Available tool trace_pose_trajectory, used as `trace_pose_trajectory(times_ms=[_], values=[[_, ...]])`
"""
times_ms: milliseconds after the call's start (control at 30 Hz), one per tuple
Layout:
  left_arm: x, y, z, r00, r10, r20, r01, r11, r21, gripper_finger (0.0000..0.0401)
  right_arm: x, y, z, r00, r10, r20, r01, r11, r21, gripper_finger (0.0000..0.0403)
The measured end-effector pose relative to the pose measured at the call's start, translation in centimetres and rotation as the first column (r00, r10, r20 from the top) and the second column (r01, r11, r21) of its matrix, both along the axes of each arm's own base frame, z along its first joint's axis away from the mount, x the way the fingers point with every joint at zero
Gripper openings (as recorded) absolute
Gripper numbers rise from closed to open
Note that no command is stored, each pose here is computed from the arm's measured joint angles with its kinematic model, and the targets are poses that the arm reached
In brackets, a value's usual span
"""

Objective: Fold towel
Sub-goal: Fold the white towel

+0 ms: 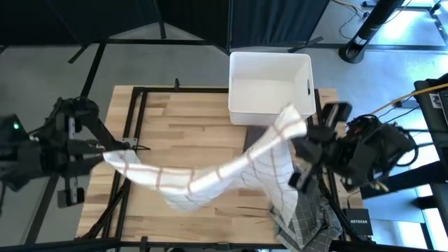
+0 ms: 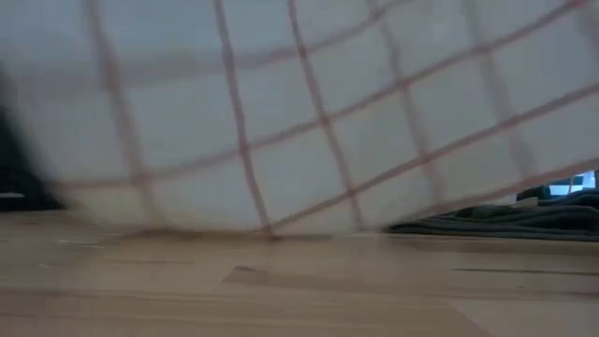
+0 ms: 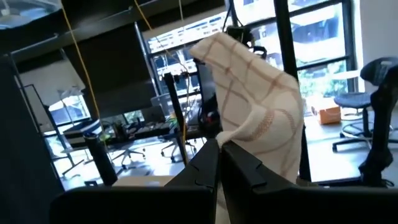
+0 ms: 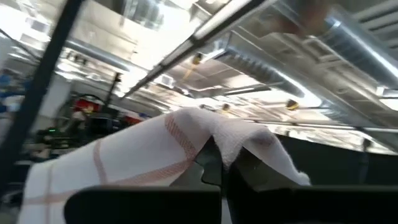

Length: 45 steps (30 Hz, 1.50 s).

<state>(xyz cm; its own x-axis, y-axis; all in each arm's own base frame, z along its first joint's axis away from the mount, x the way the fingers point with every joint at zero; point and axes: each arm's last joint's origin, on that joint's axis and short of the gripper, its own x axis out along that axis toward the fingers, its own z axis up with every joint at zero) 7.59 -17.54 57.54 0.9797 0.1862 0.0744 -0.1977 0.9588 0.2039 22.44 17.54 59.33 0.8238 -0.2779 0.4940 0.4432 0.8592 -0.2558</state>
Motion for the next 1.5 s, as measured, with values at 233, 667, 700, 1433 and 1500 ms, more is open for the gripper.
trace_pose_trajectory(times_ms=[233, 667, 700, 1433, 1500], values=[[-1.3, 5.1, 2.8, 1.000, 0.017, 0.018, -0.015, 0.991, -0.130, 0.0005, 1.0, -3.3, 0.8, 0.987, -0.157, -0.033, 0.158, 0.986, 0.048, 0.0005], [-2.6, 12.2, 2.2, 0.987, 0.152, -0.045, -0.157, 0.975, -0.160, 0.0005, 6.2, -8.1, -5.7, 0.669, -0.521, -0.530, 0.532, 0.833, -0.148, 0.0005], [-2.6, 12.7, 2.0, 0.985, 0.169, -0.045, -0.174, 0.972, -0.159, 0.0005, 6.4, -8.8, -6.3, 0.642, -0.533, -0.551, 0.548, 0.822, -0.157, 0.0005], [-4.0, 17.3, -5.2, 0.935, 0.352, -0.036, -0.351, 0.913, -0.207, 0.0005, 7.7, -16.8, -13.3, 0.420, -0.381, -0.824, 0.592, 0.803, -0.070, 0.0005], [-4.1, 17.5, -5.8, 0.945, 0.324, -0.041, -0.324, 0.914, -0.242, 0.0005, 8.0, -16.6, -14.0, 0.419, -0.339, -0.842, 0.566, 0.823, -0.049, 0.0005]])
